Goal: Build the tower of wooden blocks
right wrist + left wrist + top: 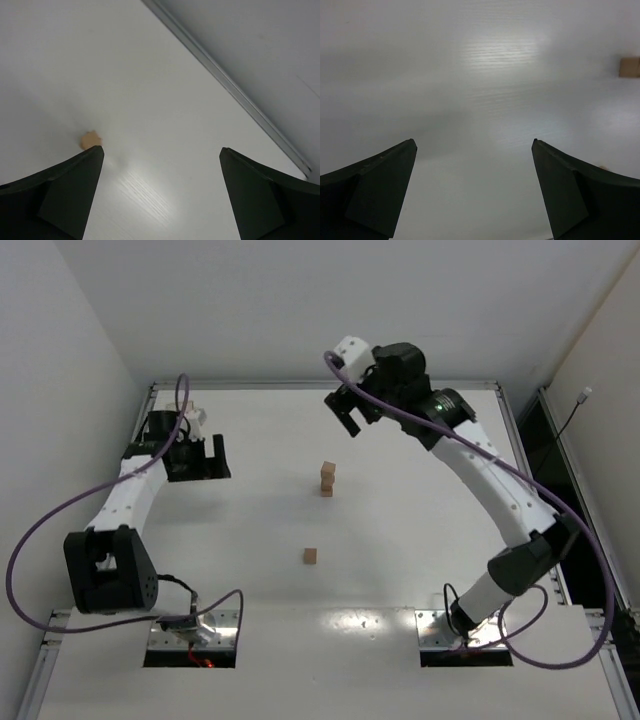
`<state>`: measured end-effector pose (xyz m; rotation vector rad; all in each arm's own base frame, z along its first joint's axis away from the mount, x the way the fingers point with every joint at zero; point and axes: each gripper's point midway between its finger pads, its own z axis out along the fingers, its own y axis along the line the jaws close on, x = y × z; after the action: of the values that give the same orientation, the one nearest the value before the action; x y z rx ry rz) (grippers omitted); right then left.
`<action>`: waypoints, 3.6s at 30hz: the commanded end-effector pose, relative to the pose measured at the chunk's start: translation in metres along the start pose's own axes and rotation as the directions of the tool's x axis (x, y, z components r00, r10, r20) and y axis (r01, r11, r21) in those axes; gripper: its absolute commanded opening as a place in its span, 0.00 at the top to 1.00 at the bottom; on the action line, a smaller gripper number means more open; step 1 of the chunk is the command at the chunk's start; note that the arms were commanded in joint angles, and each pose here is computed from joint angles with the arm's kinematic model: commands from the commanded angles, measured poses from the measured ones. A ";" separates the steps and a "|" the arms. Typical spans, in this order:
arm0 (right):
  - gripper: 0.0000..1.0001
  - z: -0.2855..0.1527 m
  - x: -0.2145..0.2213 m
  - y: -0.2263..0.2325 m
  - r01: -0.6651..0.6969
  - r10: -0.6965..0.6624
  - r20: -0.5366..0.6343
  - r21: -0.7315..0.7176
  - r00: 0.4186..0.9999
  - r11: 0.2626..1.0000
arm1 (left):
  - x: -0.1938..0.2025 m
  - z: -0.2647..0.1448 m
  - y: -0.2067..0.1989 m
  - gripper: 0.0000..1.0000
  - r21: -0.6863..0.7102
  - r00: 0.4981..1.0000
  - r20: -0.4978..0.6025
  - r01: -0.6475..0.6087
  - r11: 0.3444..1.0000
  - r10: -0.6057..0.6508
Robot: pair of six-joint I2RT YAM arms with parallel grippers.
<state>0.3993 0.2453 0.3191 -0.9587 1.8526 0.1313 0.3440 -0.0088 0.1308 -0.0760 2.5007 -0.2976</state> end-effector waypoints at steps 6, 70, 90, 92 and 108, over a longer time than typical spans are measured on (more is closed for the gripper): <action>0.00 -0.044 0.127 -0.138 -0.269 0.364 -0.083 0.528 0.928 0.805 | 0.061 -0.033 -0.145 0.00 0.326 0.788 0.040 -0.592 0.737 0.615; 0.00 -0.078 0.260 -0.145 -0.586 0.657 -0.078 0.381 0.750 0.715 | 0.195 0.049 -0.244 0.88 0.503 0.094 0.170 -0.865 -0.004 0.981; 0.00 -0.068 0.251 -0.136 -0.619 0.668 -0.074 0.311 0.740 0.721 | 0.079 -0.057 -0.326 1.00 0.549 0.522 0.005 -0.714 0.434 0.853; 0.00 -0.068 0.251 -0.136 -0.619 0.668 -0.074 0.311 0.740 0.721 | 0.046 -0.048 -0.316 1.00 0.447 0.632 -0.049 -0.679 0.583 0.774; 0.00 -0.062 0.252 -0.132 -0.624 0.671 -0.091 0.294 0.736 0.724 | -0.042 0.003 -0.265 1.00 0.091 0.813 -0.078 -0.570 0.816 0.577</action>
<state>0.3827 -0.0196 0.1703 -0.0811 2.3192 0.2185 0.3669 -0.2589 0.1995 0.7910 2.4917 -0.0929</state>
